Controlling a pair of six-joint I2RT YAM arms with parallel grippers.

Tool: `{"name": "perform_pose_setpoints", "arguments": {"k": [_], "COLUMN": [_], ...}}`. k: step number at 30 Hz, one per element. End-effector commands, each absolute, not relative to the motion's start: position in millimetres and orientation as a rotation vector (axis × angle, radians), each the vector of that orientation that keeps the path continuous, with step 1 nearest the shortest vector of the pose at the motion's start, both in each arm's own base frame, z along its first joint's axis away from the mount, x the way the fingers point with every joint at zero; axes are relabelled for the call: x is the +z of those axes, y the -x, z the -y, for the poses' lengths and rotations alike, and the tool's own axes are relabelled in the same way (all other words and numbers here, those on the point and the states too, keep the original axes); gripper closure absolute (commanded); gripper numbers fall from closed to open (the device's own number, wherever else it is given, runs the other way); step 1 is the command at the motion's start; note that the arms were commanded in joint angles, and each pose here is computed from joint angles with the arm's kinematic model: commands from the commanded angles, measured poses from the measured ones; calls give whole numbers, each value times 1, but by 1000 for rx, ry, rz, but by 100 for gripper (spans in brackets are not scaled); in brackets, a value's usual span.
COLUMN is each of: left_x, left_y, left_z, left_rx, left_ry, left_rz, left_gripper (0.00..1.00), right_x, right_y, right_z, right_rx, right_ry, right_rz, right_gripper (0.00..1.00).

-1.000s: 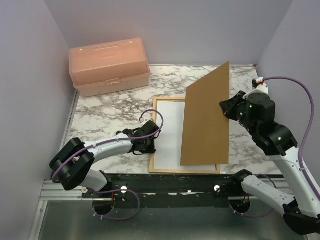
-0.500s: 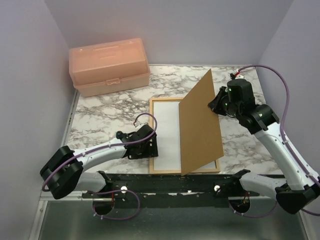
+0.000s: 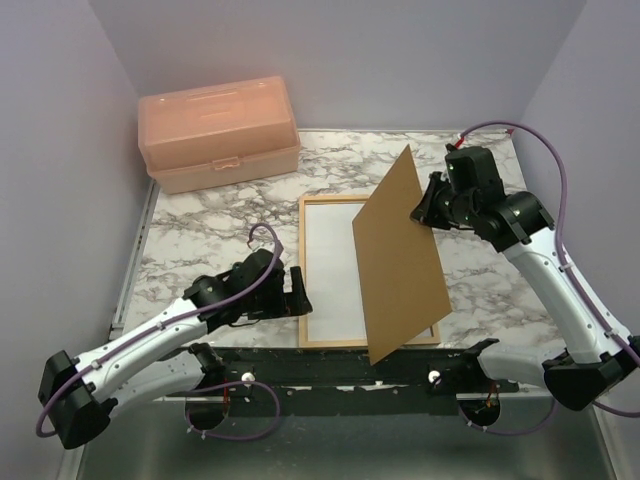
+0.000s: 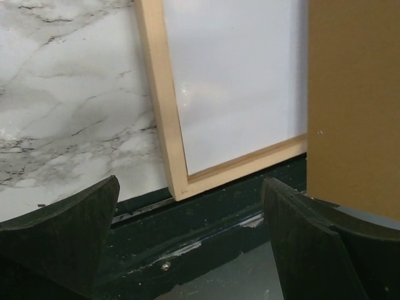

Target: Put the photo into the frame

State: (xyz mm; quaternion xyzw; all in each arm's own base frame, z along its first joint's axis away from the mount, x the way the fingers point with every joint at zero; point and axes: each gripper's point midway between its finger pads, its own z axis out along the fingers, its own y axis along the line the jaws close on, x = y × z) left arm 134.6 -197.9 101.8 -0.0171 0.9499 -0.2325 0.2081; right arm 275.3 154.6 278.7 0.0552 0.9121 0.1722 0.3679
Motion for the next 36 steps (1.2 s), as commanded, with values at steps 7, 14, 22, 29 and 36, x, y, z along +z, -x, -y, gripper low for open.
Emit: {"name": "perform_pose_setpoints", "arguments": {"k": [7,14,22,29,36], "left_x": [165,222,289,284,267], "left_y": [-125,-145,-188,-201,-201], "left_z": [230,253,251,247,252], "left_rx": [-1034,-1200,-1148,-1164,-1186], "left_ry": [-73,-68,19,95,62], "left_rz": [-2464,-2335,-2261,-2250,-2304], "left_gripper": [1,2,1,2,2], "right_x": [276,274,295,300,282], "right_y": [-274,-287,-293,-294,-283], "right_z": [-140,-149,-152,-162,-193], "right_rx": [339,340,277,154,-23], "right_ry": [-145,-138,-135,-116,-18], "right_rz": [-2351,-2369,-2392,-2407,-2427], "right_gripper": [99,99,99,99,99]}}
